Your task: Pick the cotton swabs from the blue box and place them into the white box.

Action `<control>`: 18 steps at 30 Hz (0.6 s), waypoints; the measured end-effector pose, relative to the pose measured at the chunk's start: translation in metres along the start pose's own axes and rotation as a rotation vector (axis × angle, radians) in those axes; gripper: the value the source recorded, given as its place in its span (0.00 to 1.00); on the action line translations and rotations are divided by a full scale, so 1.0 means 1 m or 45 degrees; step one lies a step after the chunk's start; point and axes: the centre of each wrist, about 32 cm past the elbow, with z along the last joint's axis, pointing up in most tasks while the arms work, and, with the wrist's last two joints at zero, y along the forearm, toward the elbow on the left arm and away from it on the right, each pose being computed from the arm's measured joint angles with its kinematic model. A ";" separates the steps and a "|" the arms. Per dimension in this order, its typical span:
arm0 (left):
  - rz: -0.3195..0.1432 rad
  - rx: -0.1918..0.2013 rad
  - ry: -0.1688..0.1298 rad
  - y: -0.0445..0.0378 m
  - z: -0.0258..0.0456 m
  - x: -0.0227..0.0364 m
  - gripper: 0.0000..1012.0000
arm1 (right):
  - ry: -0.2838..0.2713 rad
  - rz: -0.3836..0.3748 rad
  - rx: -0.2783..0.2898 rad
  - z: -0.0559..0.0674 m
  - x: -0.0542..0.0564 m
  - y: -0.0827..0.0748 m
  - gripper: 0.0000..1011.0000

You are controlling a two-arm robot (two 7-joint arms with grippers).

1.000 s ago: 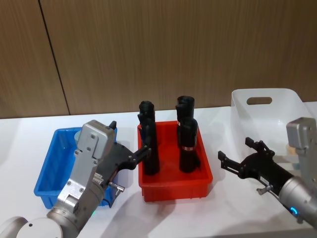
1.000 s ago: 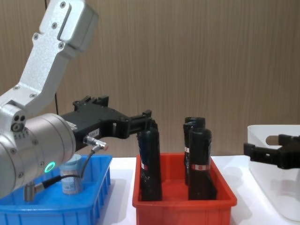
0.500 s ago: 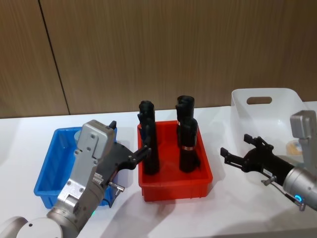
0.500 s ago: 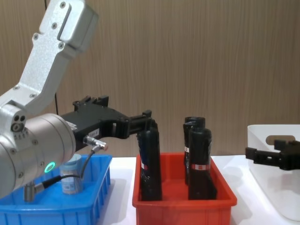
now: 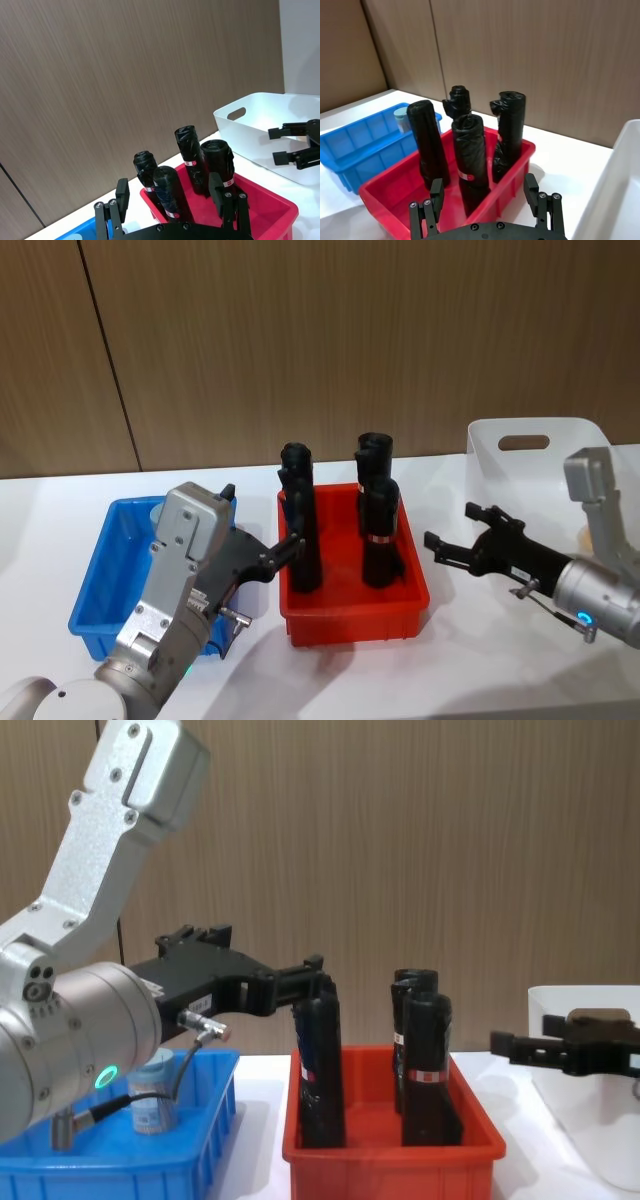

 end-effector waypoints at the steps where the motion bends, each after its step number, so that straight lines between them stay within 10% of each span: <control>1: 0.000 0.000 0.000 0.0000 0.0000 0.0000 0.99 | 0.000 0.005 -0.001 0.000 0.000 0.002 0.99; 18: 0.000 0.000 0.000 0.0000 0.0000 0.0000 0.99 | -0.027 0.114 -0.032 0.002 0.003 0.039 0.99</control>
